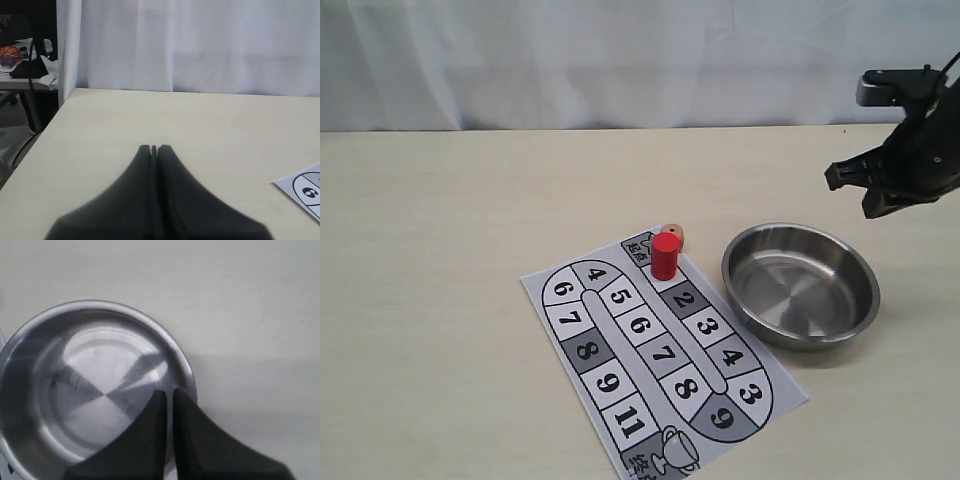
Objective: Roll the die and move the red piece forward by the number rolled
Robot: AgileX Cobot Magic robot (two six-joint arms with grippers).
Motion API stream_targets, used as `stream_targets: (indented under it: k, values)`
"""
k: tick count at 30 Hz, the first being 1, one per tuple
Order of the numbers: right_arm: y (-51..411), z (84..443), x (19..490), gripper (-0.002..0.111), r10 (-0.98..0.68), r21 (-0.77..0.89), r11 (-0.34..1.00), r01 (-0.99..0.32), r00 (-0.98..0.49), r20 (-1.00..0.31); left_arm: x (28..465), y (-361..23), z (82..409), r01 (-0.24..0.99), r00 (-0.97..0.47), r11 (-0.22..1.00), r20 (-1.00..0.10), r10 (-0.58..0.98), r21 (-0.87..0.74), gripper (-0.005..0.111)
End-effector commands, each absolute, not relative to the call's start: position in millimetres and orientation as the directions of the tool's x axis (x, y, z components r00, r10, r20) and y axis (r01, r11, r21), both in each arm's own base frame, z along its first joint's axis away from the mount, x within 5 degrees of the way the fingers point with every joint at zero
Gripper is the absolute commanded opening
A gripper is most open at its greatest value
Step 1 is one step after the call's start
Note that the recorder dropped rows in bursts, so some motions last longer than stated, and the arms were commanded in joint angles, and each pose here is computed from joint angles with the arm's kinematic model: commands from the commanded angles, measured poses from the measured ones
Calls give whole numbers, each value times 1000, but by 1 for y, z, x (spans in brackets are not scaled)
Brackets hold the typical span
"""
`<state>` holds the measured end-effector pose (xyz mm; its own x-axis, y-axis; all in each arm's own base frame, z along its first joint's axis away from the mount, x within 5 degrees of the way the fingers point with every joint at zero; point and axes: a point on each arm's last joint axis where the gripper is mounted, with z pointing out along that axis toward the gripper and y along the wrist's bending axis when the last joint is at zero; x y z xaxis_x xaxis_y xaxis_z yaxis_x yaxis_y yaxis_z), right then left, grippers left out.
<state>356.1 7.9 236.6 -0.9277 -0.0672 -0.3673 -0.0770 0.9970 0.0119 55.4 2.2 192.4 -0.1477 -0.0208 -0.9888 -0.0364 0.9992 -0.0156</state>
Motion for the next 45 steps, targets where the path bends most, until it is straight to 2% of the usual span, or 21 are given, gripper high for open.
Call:
stream_targets:
  k: [1,10,21,28,38,45]
  values:
    - [7,268,324,4,-63,1,998,-70,-894,-443,56,2,192,-36,-141,999,-990,-27,-22,0]
    - [5,349,225,4,-79,-30,996,-80,-720,-689,56,2,193,-36,-138,999,-990,-25,-20,0]
    - [3,415,73,4,-71,-55,997,-60,-308,-949,56,2,193,-36,-138,999,-990,-25,-20,0]
    - [3,419,-7,4,-69,-65,997,-48,-93,-993,56,2,192,-36,-141,999,-990,-27,-22,0]
    - [2,400,-81,4,-87,-90,995,-37,79,-993,55,2,192,-37,-143,999,-989,-27,-22,0]
    - [2,398,-87,4,-94,-97,995,-36,87,-992,55,2,192,-37,-143,999,-989,-27,-22,0]
